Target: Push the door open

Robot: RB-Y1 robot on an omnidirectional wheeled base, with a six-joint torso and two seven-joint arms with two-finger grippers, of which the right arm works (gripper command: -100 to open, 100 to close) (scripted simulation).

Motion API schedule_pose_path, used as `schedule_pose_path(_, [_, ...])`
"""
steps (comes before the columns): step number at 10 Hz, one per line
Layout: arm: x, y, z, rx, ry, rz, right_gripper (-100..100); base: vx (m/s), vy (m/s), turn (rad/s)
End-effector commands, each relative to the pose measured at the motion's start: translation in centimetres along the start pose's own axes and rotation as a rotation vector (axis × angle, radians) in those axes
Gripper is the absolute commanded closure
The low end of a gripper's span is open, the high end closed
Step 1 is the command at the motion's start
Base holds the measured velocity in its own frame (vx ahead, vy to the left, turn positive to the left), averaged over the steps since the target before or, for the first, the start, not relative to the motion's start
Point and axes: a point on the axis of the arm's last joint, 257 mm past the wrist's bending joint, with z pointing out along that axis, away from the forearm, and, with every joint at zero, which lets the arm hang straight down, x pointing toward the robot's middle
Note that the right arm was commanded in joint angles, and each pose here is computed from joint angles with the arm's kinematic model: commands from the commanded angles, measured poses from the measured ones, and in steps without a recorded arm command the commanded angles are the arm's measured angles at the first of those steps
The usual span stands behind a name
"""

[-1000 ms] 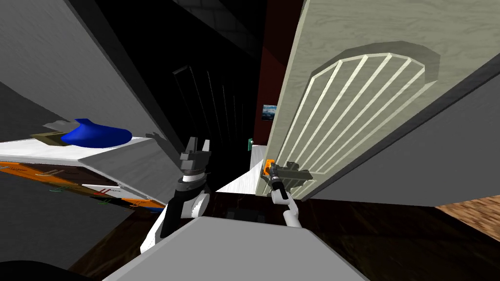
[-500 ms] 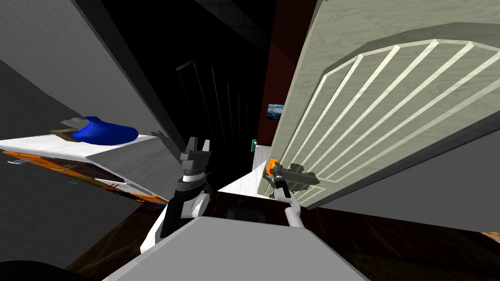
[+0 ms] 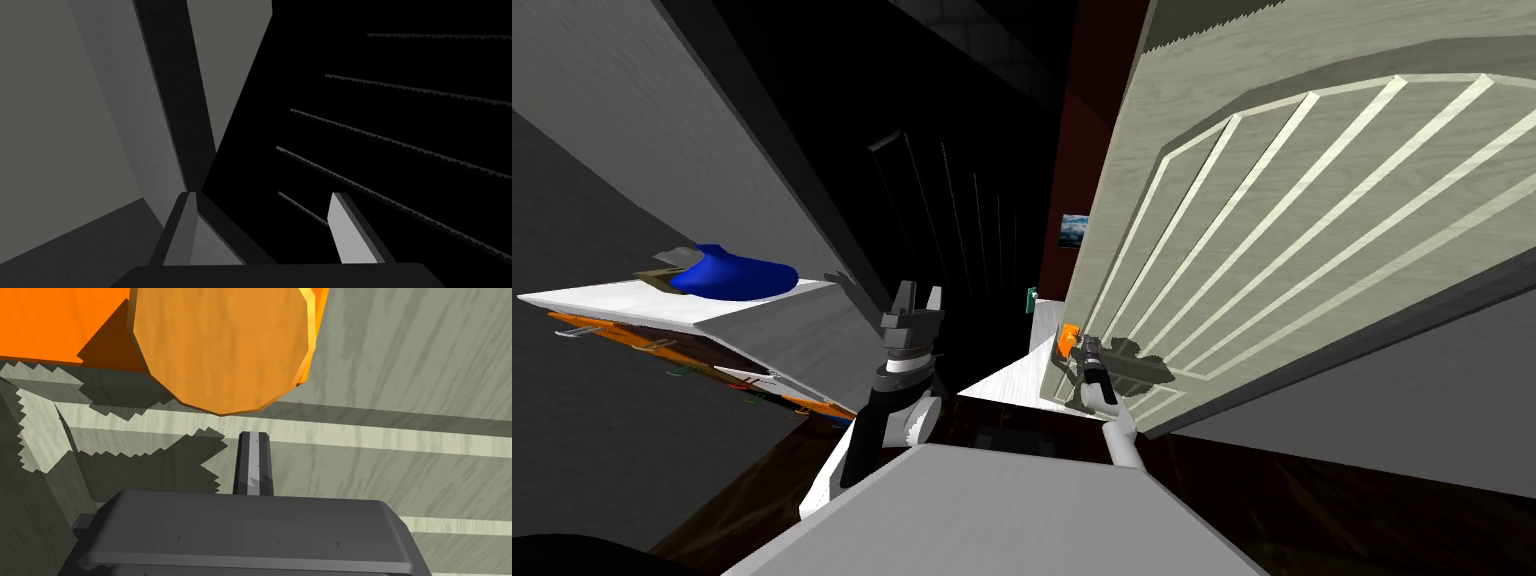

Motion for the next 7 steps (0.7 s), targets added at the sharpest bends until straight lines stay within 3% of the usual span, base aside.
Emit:
schedule_pose_path(1, [0.3,-0.3,-0.11,0.01,0.005,0.006,-100,-0.201,0.108,-0.056])
schedule_pose_path(7, [2.3,-1.8,-0.88,0.05,0.012,0.065,-100,-0.204,0.114,-0.026])
